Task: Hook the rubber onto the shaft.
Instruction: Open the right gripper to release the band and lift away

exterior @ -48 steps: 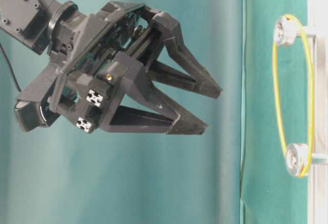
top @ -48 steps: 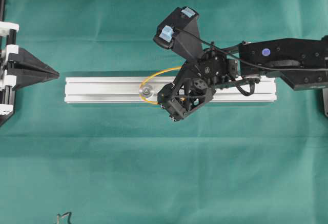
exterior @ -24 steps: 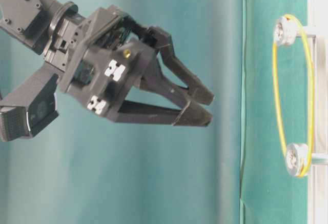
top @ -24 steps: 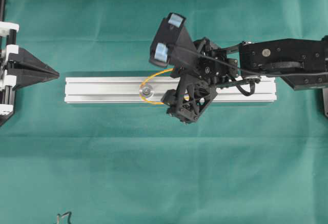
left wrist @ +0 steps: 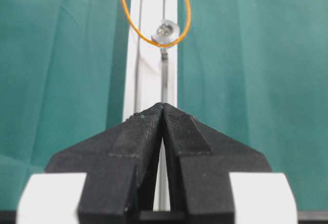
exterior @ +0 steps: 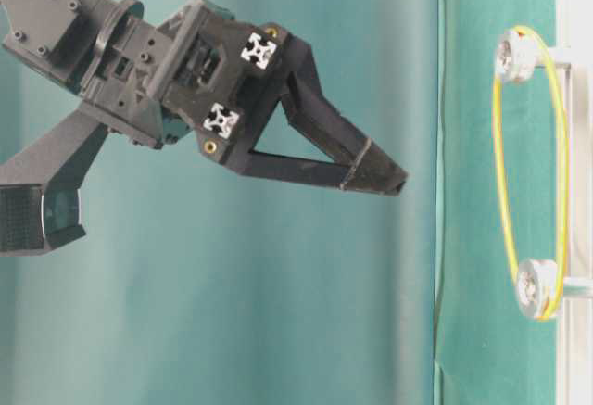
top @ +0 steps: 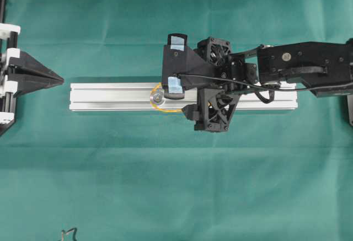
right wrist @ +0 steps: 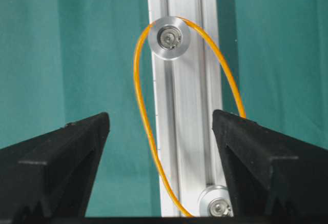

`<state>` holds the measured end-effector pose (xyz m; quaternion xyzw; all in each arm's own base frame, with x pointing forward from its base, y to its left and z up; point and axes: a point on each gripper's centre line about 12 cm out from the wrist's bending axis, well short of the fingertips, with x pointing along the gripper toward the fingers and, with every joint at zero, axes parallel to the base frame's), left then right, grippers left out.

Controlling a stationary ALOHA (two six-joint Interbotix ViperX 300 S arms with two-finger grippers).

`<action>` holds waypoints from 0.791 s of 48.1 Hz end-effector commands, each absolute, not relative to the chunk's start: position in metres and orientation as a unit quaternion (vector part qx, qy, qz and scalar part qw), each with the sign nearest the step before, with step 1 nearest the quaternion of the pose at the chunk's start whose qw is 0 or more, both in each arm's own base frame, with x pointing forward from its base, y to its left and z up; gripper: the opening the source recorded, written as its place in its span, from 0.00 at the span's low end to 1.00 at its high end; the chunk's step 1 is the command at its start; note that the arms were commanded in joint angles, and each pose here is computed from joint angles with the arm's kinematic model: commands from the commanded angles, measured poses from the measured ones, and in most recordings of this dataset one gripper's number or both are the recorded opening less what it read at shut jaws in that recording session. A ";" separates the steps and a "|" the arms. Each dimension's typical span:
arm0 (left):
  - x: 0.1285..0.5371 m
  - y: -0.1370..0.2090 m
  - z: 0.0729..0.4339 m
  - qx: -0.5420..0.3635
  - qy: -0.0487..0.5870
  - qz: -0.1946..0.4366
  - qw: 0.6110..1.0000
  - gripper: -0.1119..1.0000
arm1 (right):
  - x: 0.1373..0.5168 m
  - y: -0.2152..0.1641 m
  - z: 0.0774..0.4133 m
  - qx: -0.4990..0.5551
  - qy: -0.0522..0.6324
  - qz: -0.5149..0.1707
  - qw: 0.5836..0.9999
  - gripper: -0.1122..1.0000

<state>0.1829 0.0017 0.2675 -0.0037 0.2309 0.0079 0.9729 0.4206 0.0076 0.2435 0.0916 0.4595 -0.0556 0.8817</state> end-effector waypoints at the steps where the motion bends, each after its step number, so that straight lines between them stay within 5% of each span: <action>1: 0.185 0.002 0.272 -0.004 0.224 0.009 0.974 0.10 | 0.418 0.008 0.262 0.092 0.440 -0.052 0.892 0.83; 38: 0.185 0.002 0.272 -0.003 0.224 0.008 0.975 0.10 | 0.389 0.007 0.302 0.096 0.407 -0.050 0.907 0.78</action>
